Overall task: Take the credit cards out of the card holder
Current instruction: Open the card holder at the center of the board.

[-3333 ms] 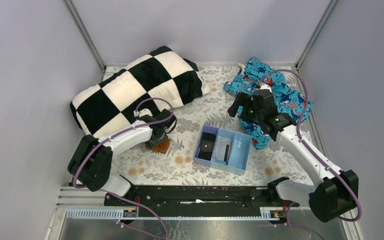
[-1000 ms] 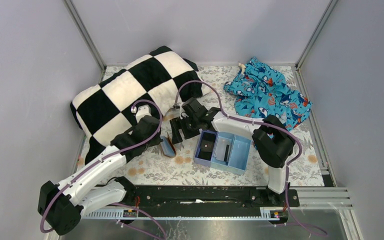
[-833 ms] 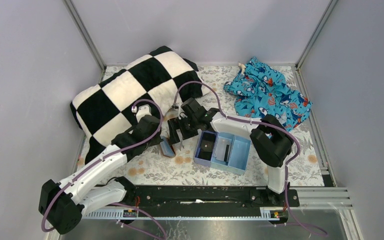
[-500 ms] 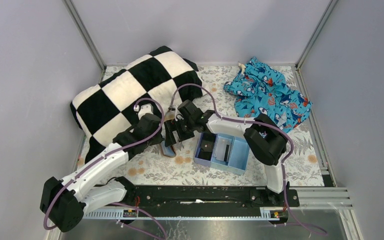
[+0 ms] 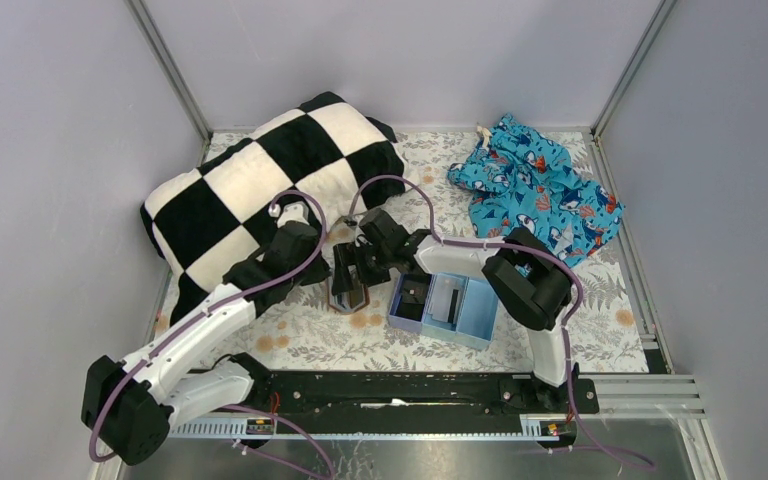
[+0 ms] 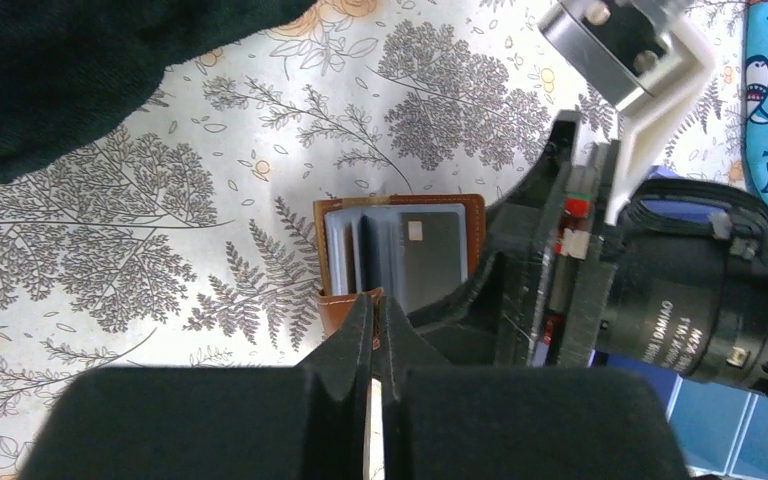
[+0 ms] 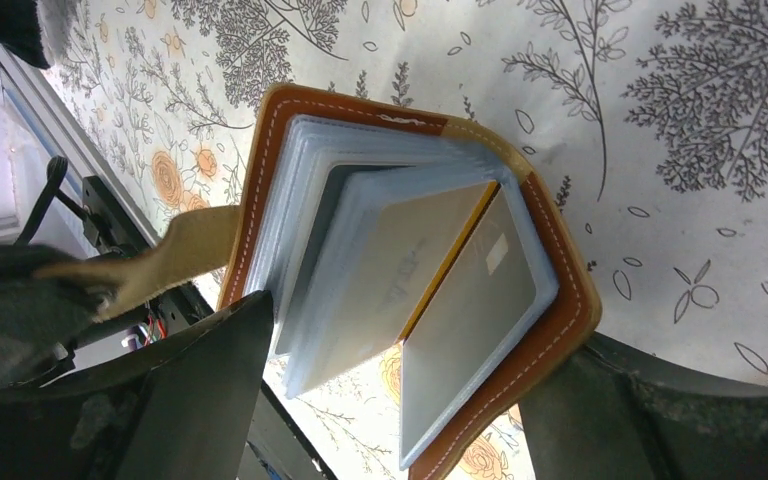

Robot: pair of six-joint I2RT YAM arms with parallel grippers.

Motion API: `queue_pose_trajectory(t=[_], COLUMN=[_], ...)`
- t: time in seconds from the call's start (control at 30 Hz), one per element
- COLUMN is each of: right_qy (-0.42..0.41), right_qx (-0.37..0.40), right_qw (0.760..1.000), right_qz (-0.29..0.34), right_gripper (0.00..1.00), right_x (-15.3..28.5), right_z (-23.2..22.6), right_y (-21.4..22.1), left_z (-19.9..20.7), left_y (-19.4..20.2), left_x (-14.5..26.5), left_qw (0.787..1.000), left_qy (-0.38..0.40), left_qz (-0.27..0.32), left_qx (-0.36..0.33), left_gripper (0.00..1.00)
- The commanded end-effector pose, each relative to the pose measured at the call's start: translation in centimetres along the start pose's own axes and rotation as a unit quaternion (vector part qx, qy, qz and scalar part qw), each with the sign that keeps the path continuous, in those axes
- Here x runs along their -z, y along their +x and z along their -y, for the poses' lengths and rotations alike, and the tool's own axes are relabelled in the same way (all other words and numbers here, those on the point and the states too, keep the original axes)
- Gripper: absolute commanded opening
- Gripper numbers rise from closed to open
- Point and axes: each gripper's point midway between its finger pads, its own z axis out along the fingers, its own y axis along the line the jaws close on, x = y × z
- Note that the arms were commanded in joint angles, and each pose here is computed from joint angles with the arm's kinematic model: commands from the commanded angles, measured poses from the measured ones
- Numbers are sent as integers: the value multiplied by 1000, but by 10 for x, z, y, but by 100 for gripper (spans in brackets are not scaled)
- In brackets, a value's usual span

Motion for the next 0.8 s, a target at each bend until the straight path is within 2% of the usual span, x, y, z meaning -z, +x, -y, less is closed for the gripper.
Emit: queue_pose_trajectory(t=[0.0,0.33,0.53,0.63,0.77], right_qy=[7,-1,44,51,79], right_qx=[-2,-53,-44,-25,-15], right_qw=[999,995,993,993,990], right_qz=[49,85,97,102,118], right_gripper=[89,93,95,96,97], right_x=[12,28,43,53,66], right_z=[-2,13,28,26,30], right_y=[-13,-17,-24,-27,-33], left_z=[9,-44,-88,-87,-70], left_y=[-33,-18,-2,-3,-23], left_x=[8,-12,-20,-21,-14], left_qw=[999,995,974,972,980], left_qy=[14,-87,-213,-221,-181], left_qz=[44,10,-34,-46,-11], left_qx=[13,51,65,68,82], left_gripper=[0,0,0,1,10])
